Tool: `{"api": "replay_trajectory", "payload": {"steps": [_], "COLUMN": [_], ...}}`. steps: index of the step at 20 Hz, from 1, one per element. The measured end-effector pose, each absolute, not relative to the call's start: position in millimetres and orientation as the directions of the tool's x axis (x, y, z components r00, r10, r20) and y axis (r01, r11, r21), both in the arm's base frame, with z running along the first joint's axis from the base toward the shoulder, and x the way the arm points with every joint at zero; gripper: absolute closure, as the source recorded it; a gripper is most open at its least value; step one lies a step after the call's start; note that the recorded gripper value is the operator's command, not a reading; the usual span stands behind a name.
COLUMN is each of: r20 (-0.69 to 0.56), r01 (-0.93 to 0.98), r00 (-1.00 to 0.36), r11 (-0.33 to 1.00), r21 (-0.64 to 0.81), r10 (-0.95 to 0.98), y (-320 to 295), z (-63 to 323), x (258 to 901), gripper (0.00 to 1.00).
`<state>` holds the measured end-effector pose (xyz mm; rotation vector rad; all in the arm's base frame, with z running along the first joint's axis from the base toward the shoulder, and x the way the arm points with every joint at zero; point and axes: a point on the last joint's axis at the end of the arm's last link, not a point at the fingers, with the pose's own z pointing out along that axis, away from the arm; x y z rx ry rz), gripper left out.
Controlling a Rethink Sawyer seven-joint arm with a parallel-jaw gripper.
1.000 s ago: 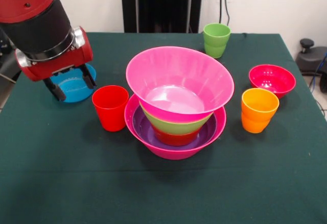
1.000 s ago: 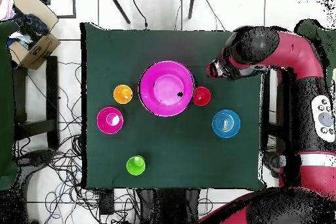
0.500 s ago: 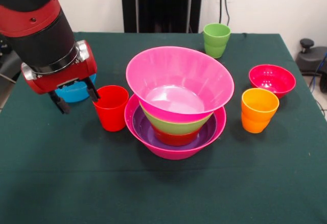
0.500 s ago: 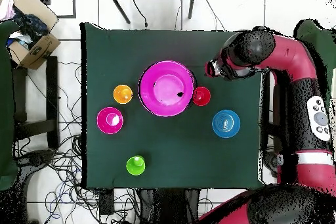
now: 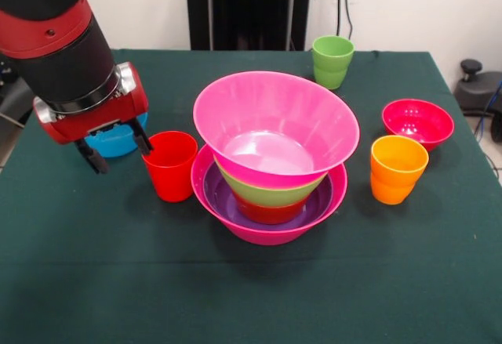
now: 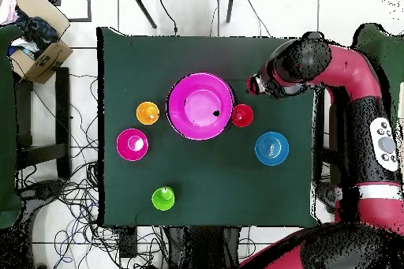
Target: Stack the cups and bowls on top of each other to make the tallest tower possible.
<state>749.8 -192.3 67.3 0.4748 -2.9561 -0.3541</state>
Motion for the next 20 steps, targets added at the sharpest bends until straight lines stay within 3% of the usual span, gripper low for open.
{"api": "replay_trajectory", "payload": {"steps": [20], "r20": [0.086], "r01": [-0.280], "r00": [-0.944], "r11": [0.913], "r21": [0.296], "r10": [-0.318], "y": [-193], "z": [39], "x": [724], "gripper": [0.00]}}
